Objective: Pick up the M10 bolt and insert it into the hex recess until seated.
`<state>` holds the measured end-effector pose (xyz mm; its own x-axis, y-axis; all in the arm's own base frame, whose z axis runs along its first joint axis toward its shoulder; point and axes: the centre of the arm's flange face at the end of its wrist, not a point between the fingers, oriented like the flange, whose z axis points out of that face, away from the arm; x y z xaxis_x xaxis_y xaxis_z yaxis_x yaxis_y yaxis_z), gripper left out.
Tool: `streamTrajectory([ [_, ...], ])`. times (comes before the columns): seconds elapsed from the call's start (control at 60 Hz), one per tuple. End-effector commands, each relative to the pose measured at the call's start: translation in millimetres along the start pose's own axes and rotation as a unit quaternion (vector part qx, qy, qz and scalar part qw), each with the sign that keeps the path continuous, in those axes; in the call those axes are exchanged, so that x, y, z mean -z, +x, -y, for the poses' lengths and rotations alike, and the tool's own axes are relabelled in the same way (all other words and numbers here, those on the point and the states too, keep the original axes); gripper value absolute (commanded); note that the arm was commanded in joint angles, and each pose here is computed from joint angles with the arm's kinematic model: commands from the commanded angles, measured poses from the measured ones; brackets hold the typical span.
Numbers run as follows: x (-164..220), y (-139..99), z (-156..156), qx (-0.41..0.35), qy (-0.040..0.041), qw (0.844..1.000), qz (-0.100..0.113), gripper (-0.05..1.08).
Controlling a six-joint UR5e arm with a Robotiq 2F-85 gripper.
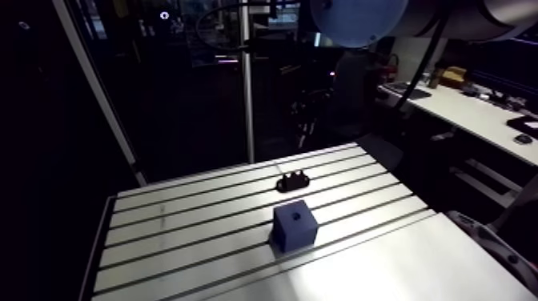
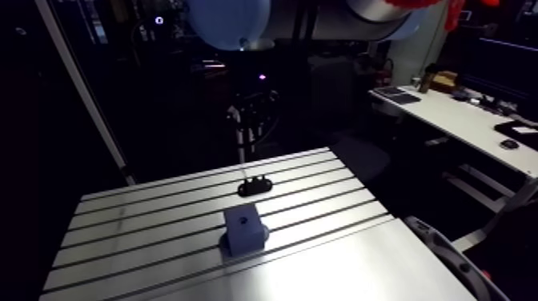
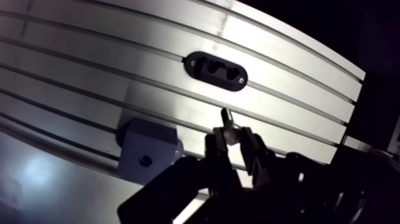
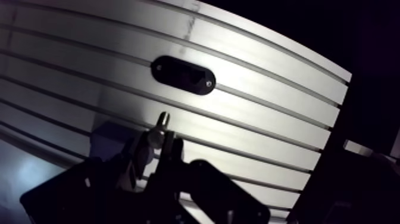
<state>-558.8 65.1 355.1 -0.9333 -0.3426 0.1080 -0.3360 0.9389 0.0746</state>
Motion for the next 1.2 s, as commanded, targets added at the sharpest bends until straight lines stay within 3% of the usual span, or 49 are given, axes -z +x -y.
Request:
streamTrajectory([
  [0.017, 9.5, -9.9, 9.7, 0.022, 0.0117, 0.999, 0.030, 1.02],
  [0.267, 17.9, -10.0, 45.3, 0.141, 0.0398, 0.988, 0.043, 1.04],
  [0.583, 9.4, -17.0, 51.9, 0.145, 0.0494, 0.987, 0.050, 1.07],
  [0.75, 10.3, -28.4, 60.4, 0.140, 0.0505, 0.987, 0.053, 1.07],
  [1.2, -19.0, -45.6, 72.4, 0.133, 0.0663, 0.986, 0.074, 1.07],
])
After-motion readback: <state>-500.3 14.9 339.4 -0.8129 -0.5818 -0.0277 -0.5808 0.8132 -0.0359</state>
